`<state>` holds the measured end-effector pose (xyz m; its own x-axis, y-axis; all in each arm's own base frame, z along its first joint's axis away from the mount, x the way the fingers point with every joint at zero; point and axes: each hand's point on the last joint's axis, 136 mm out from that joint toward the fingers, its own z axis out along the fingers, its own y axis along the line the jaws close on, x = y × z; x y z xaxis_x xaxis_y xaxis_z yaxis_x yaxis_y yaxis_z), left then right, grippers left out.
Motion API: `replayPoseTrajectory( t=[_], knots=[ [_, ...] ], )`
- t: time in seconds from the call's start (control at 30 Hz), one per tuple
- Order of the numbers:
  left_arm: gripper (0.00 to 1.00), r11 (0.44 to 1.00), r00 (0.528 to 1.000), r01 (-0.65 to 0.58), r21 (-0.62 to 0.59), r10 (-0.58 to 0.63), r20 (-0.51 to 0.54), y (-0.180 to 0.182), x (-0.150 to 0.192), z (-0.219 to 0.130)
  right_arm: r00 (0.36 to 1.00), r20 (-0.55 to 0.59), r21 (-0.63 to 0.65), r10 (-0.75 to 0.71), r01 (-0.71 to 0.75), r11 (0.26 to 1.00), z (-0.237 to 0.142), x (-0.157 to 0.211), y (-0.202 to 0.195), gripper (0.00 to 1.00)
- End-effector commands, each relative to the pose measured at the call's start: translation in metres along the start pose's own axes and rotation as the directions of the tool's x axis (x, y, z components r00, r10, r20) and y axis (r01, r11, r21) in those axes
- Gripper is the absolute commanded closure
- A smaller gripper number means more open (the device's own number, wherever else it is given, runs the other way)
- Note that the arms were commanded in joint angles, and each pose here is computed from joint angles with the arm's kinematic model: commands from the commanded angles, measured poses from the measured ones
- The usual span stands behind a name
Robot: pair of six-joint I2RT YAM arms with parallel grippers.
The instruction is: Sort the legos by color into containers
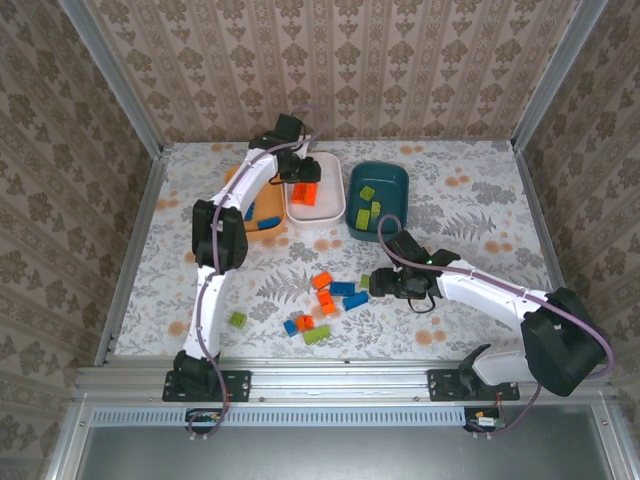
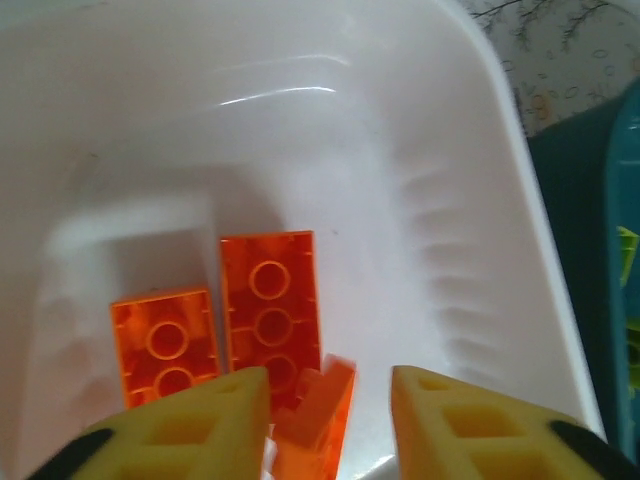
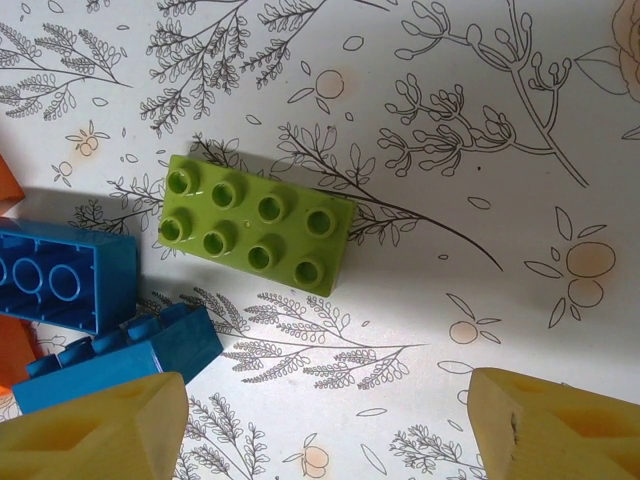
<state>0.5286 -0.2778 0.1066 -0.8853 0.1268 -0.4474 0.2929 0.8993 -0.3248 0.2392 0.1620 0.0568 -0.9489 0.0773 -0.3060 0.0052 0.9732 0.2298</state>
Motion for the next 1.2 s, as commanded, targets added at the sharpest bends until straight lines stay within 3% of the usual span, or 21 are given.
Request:
replayPoseTrajectory(
  t=[0.0, 0.23, 0.43, 0.8, 1.17],
  knots=[
    [0.55, 0.999, 1.000, -0.018, 0.031, 0.017, 0.012, -0.016, -0.006, -0.026, 1.000, -0.011, 0.038, 0.015, -0.014, 0.999, 0.002, -0.001, -0.005, 0.24],
    [0.41, 0.998, 0.996, -0.046, 0.038, 0.043, 0.078, -0.033, -0.009, -0.089, 0.999, -0.044, 0.052, 0.015, -0.013, 0.999, 0.013, -0.014, 0.006, 0.25],
    [0.32, 0.999, 0.993, -0.041, 0.023, 0.038, 0.113, -0.033, 0.024, -0.142, 0.997, -0.073, 0.101, 0.038, -0.031, 0.994, 0.025, -0.025, 0.011, 0.25],
    [0.22, 1.000, 0.996, 0.020, 0.005, -0.020, 0.091, -0.008, 0.130, -0.185, 0.993, -0.097, 0.225, 0.065, -0.042, 0.973, 0.049, -0.032, 0.006, 0.18],
    [0.20, 0.998, 0.995, 0.054, 0.014, -0.055, 0.086, 0.011, 0.169, -0.203, 0.989, -0.129, 0.247, 0.069, -0.035, 0.968, 0.070, -0.026, 0.013, 0.19]
  ],
)
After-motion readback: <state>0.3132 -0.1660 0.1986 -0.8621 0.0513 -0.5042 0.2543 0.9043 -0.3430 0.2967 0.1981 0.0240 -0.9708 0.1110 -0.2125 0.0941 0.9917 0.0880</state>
